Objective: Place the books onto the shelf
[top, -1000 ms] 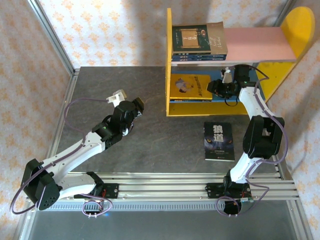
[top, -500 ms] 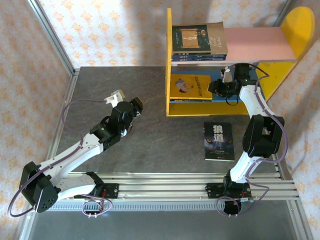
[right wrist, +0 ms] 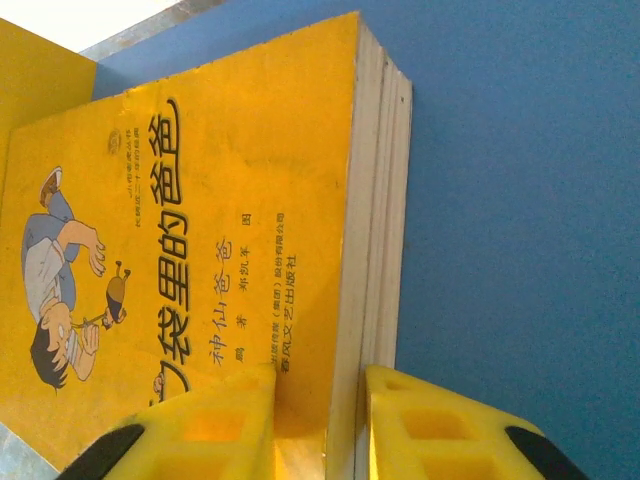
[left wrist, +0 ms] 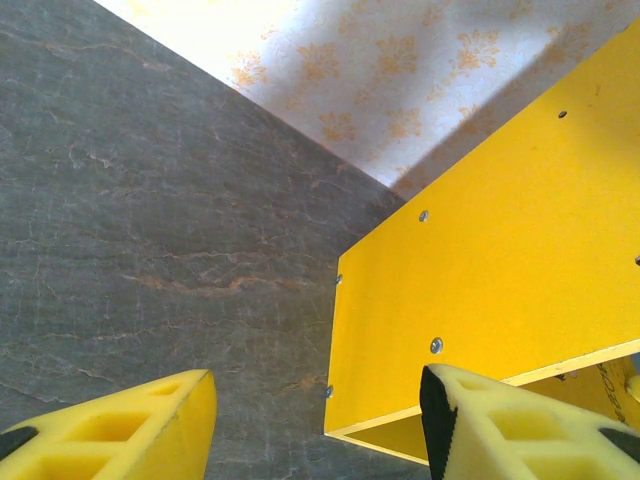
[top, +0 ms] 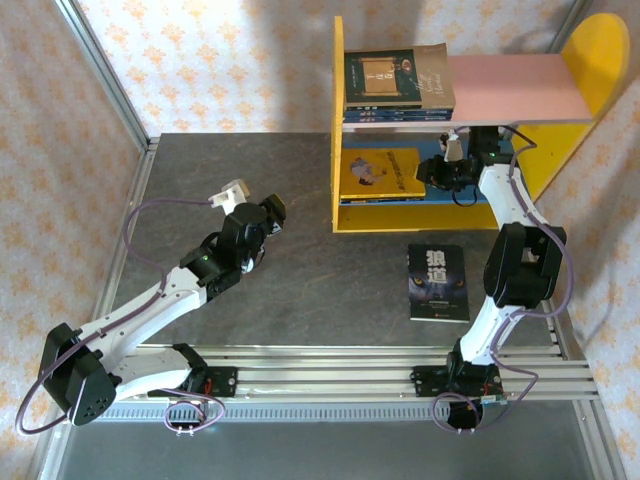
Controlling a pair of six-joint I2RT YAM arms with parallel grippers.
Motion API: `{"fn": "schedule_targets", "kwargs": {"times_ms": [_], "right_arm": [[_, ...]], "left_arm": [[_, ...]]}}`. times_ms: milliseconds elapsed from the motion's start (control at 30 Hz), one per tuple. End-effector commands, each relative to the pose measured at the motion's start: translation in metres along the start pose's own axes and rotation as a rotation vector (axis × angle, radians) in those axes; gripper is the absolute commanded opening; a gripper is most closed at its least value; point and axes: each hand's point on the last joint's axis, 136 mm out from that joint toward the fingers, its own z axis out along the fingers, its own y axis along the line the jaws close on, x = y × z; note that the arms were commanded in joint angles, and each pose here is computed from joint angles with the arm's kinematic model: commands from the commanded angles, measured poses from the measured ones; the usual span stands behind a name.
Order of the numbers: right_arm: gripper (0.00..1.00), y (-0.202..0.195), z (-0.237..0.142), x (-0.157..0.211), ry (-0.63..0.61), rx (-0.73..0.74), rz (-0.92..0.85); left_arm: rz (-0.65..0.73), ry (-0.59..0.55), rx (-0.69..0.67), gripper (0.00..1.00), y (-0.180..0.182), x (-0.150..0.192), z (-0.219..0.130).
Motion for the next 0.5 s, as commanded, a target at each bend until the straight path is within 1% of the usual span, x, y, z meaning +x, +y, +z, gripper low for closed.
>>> {"fn": "schedule_targets", "kwargs": {"times_ms": [0, 200, 467], "right_arm": [[0.24, -0.005, 0.005, -0.002, 0.002, 0.006, -0.064], [0.24, 0.004, 0.006, 0.003, 0.006, -0.032, -0.086], [0.24, 0.027, 0.002, 0.005, -0.001, -0.101, -0.104]], "left_arm": [[-0.007, -0.025, -0.014, 0.56, 0.006, -0.004, -0.001], [-0.005, -0.028, -0.016, 0.56, 0.006, -0.005, -0.001], [-0.003, -0.025, -0.018, 0.56, 0.007, -0.004, -0.001]]}}
